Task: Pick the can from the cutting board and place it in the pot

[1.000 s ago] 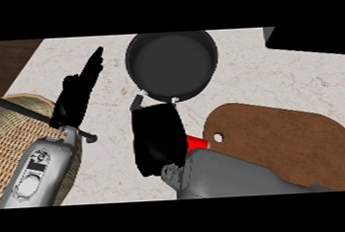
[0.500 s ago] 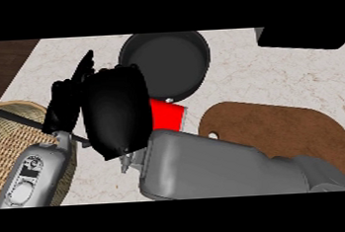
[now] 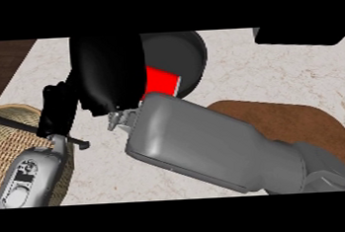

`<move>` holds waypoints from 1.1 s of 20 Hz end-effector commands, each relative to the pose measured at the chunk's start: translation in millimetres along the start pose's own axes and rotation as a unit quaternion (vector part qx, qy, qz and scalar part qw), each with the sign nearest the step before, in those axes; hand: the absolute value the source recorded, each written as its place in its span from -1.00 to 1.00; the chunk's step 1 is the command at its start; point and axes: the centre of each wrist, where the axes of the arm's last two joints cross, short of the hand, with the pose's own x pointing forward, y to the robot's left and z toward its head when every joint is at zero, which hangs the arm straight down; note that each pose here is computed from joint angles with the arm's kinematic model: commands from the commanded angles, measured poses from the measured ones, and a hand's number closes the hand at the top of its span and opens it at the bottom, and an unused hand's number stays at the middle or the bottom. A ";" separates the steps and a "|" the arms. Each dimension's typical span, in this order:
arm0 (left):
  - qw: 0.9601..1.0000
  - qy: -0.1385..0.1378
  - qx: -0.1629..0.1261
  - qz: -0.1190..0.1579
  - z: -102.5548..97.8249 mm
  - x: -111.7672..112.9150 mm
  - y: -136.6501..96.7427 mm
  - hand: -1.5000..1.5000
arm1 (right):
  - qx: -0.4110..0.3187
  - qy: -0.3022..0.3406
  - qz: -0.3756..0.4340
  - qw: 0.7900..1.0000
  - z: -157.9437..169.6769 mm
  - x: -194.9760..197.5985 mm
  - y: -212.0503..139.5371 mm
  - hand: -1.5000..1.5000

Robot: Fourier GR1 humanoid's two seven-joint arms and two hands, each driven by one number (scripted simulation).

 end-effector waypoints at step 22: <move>0.998 0.054 0.014 -0.027 19.2 -41.2 16.6 0.00 | 0.002 0.064 0.020 0.998 -89.6 -90.3 43.5 1.00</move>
